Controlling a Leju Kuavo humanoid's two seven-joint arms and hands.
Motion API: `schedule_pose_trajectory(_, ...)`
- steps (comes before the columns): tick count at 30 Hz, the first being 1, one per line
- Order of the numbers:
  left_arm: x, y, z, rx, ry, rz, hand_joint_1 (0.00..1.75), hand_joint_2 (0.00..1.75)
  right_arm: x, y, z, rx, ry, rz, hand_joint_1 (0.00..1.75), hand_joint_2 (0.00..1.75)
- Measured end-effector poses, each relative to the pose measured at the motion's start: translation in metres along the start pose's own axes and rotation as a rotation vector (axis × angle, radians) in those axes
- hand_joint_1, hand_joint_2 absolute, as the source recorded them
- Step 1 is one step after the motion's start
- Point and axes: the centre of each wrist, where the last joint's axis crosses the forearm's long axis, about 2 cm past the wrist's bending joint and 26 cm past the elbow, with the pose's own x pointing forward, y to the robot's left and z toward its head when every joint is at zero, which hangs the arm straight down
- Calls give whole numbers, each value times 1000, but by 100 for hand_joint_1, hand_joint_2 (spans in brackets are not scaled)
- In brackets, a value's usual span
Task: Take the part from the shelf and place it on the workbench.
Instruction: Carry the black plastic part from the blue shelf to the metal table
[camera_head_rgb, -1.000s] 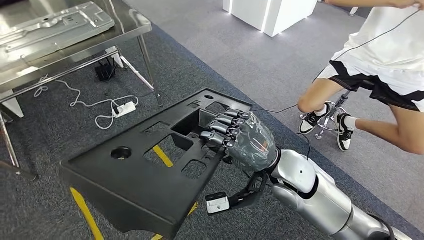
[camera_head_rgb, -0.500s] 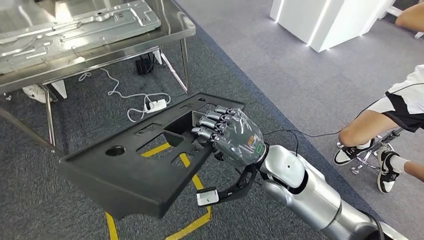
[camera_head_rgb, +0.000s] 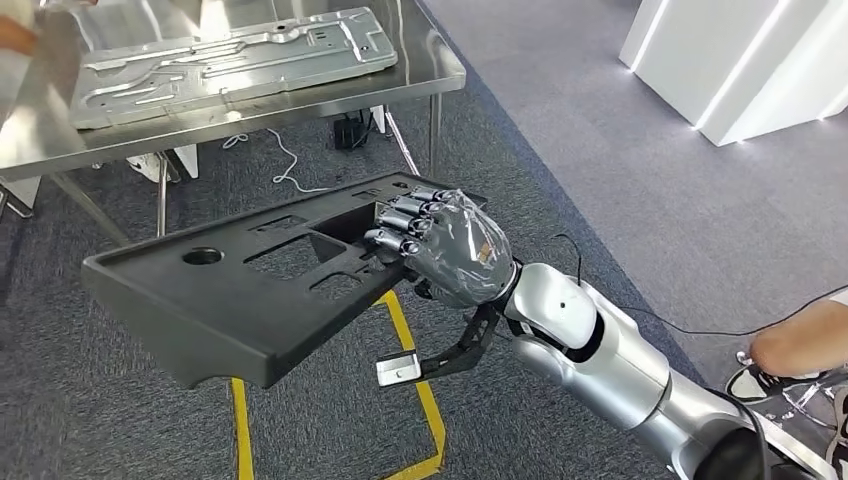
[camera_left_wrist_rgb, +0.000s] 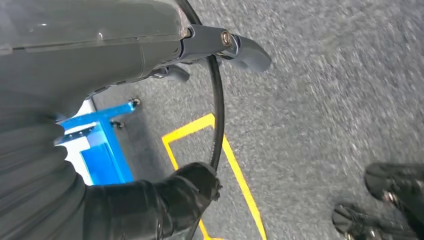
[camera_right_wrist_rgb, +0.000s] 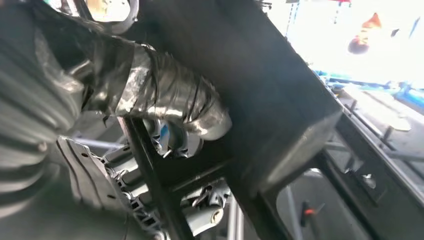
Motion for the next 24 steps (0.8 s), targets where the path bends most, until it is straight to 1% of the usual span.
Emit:
schedule_pose_trajectory(3,1,1,0,-2,-1,0,0,175,-4,-3,-2,4,5,14,175,175)
schedule_pose_trajectory(7,0,3,2,-9,-7,4,0,175,-16,-7,3,69,38,43,175,175)
schedule_pose_trajectory(10,-7,5,6,-12,-2,12,0,175,-36,-18,10,132,73,95,175,175)
schedule_pose_trajectory(14,-13,10,10,-6,2,22,0,175,-71,-38,22,225,169,164,175,175)
schedule_pose_trajectory(17,-17,14,14,2,10,29,0,175,-91,-57,23,244,235,191,175,175)
schedule_pose_trajectory(20,-14,17,15,10,1,32,0,175,-106,-69,24,272,295,215,175,175)
schedule_pose_trajectory(24,-17,18,16,13,3,40,0,175,-118,-75,29,304,347,242,175,175)
